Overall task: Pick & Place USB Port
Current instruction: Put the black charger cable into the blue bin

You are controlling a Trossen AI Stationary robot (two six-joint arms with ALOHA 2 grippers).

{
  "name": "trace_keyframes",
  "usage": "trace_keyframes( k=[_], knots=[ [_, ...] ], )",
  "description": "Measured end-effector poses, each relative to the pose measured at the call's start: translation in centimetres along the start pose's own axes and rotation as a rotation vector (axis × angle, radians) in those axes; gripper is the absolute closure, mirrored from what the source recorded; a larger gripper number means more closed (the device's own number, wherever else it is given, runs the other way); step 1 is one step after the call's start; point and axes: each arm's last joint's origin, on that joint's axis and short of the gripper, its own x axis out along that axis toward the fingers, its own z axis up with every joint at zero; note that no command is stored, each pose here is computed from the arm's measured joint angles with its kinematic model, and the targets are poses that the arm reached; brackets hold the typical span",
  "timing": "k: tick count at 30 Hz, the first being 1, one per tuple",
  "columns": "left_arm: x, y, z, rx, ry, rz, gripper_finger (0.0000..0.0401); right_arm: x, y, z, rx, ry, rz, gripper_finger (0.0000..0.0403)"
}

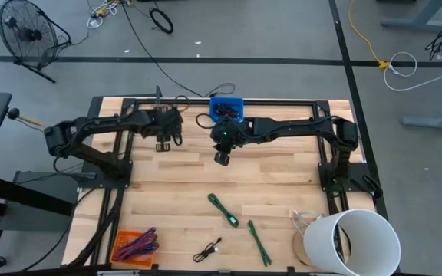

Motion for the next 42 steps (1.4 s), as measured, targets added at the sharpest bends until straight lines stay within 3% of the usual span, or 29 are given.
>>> trace_keyframes(
  k=[3,7,10,17,25,30,37,42],
  knots=[
    [0.4,0.6,-0.1,0.131,-0.045,-0.049,0.0243,-0.5,-0.1,0.1,-0.017,-0.010,-0.031,0.0298],
    [0.6,1.3,0.0,0.319,-0.074,-0.022,0.0243,-0.7,-0.4,0.2,-0.045,-0.009,-0.069,0.0298],
    [0.9,1.7,0.2,0.378,-0.116,-0.012,0.0243,-1.2,-0.8,0.3,-0.046,-0.016,-0.081,0.0298],
    [3.1,2.1,-0.3,0.349,-0.079,-0.122,0.0243,-1.7,-1.0,0.5,-0.047,-0.025,-0.084,0.0298],
    [6.4,1.3,-0.2,0.440,0.017,-0.209,0.0243,-1.8,-0.6,0.9,-0.074,-0.076,-0.075,0.0298],
    [8.0,1.8,0.2,0.467,0.081,-0.113,0.0243,-1.8,-0.6,1.1,-0.074,-0.094,-0.069,0.0298],
    [7.2,3.1,1.0,0.448,0.081,-0.083,0.0243,-1.8,-0.6,1.2,-0.073,-0.100,-0.067,0.0298],
    [6.2,4.5,2.3,0.426,-0.024,-0.097,0.0245,-1.8,-0.6,1.2,-0.074,-0.105,-0.068,0.0298]
  ],
)
